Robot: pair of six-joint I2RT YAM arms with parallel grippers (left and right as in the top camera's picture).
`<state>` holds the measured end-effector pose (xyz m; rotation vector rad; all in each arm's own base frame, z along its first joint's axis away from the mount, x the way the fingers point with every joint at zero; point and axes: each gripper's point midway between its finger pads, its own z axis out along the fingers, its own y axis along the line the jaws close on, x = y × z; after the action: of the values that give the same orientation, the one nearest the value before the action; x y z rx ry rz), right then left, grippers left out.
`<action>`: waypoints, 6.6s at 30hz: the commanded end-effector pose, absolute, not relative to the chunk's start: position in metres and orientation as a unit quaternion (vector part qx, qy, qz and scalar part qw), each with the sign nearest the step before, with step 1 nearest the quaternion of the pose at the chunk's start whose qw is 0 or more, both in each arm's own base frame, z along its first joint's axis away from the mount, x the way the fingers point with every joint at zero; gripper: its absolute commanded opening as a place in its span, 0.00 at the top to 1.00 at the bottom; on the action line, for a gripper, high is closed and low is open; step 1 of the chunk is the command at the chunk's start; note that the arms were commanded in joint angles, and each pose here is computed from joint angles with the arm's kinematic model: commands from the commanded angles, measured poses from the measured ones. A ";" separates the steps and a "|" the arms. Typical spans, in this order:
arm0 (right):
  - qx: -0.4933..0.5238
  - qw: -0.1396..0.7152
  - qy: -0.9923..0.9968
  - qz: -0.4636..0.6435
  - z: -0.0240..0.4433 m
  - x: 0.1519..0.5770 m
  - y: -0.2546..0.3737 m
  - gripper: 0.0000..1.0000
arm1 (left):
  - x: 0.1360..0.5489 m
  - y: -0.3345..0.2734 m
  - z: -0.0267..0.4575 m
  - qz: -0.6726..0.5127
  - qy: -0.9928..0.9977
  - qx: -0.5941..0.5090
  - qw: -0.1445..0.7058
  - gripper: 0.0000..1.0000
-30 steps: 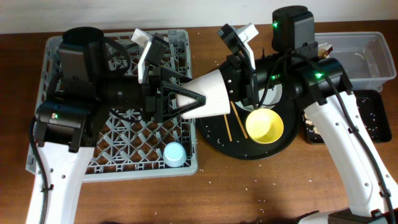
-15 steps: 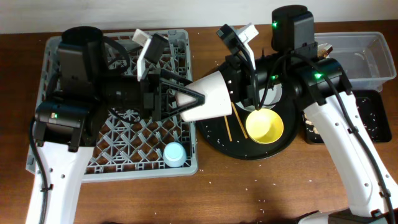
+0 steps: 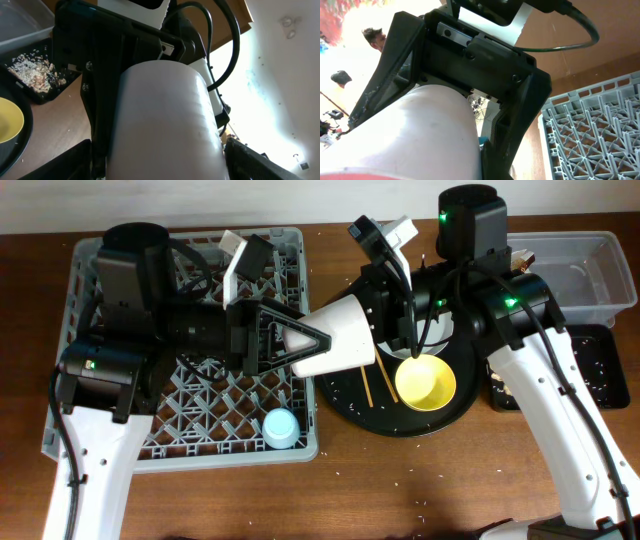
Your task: Sort waste into correct bins and load items into the dishwasher rack
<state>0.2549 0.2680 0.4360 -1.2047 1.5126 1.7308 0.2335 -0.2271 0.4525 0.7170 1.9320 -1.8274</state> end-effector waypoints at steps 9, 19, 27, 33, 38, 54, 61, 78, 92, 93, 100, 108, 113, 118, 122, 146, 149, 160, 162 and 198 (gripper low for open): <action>-0.404 0.274 0.608 0.626 0.439 0.271 0.273 0.96 | 0.235 -0.228 0.453 -0.645 0.691 0.256 0.203 0.01; -0.376 0.260 0.635 0.623 0.434 0.276 0.274 0.96 | 0.243 -0.227 0.450 -0.631 0.701 0.248 0.220 0.27; -0.382 0.247 0.624 0.635 0.436 0.269 0.272 0.96 | 0.245 -0.228 0.453 -0.628 0.696 0.257 0.235 0.01; -0.382 0.246 0.624 0.636 0.436 0.269 0.272 0.96 | 0.245 -0.227 0.453 -0.628 0.696 0.257 0.235 0.28; -0.382 0.246 0.624 0.636 0.436 0.269 0.272 0.57 | 0.250 -0.227 0.451 -0.619 0.702 0.252 0.246 0.41; -0.131 0.264 0.863 0.411 0.356 0.321 0.195 0.02 | 0.312 -0.135 0.332 -0.287 0.915 0.008 0.285 0.46; -0.052 0.187 0.957 0.216 0.281 0.308 0.170 0.01 | 0.255 -0.094 0.256 -0.066 0.983 -0.087 0.147 0.49; -0.056 0.163 0.962 0.211 0.268 0.307 0.176 0.02 | 0.235 -0.064 0.101 0.025 0.984 -0.170 0.047 0.21; -0.036 0.192 0.973 0.121 0.252 0.333 0.150 0.25 | 0.330 -0.078 0.354 -0.038 0.927 -0.053 0.370 0.01; -0.035 0.163 0.980 0.107 0.238 0.329 0.148 0.26 | 0.331 -0.073 0.358 -0.027 0.923 -0.059 0.379 0.01; -0.031 0.070 0.996 0.050 0.171 0.341 0.145 0.47 | 0.311 -0.065 0.339 -0.002 0.943 -0.054 0.328 0.01; -0.032 0.050 0.997 0.044 0.154 0.345 0.146 0.39 | 0.310 -0.064 0.337 -0.001 0.945 -0.054 0.324 0.01; -0.031 0.049 0.997 0.044 0.154 0.345 0.146 0.30 | 0.309 -0.064 0.337 0.000 0.945 -0.053 0.323 0.01; -0.031 0.039 0.998 0.044 0.154 0.339 0.146 0.10 | 0.309 -0.064 0.337 0.000 0.945 -0.053 0.323 0.01; -0.031 0.041 0.998 0.046 0.154 0.341 0.147 0.01 | 0.309 -0.064 0.337 0.000 0.945 -0.054 0.323 0.01; -0.143 0.536 0.832 0.007 0.432 0.233 0.053 0.02 | 0.309 -0.064 0.337 0.000 0.945 -0.054 0.323 0.01; -0.143 0.538 0.830 0.007 0.433 0.231 0.052 0.01 | 0.309 -0.064 0.337 0.000 0.945 -0.054 0.323 0.01; -0.149 0.503 0.851 0.002 0.415 0.248 0.058 0.02 | 0.309 -0.064 0.337 0.000 0.945 -0.054 0.323 0.01; -0.151 0.491 0.858 0.001 0.408 0.252 0.059 0.02 | 0.309 -0.064 0.337 0.000 0.945 -0.053 0.323 0.01; -0.155 0.640 0.752 -0.027 0.149 0.233 0.046 0.02 | 0.309 -0.064 0.337 0.000 0.945 -0.053 0.323 0.01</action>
<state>0.2274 0.0457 0.1538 -0.3655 1.7472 -0.0580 0.3078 -0.0683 0.3354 -0.1463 2.4885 -0.0241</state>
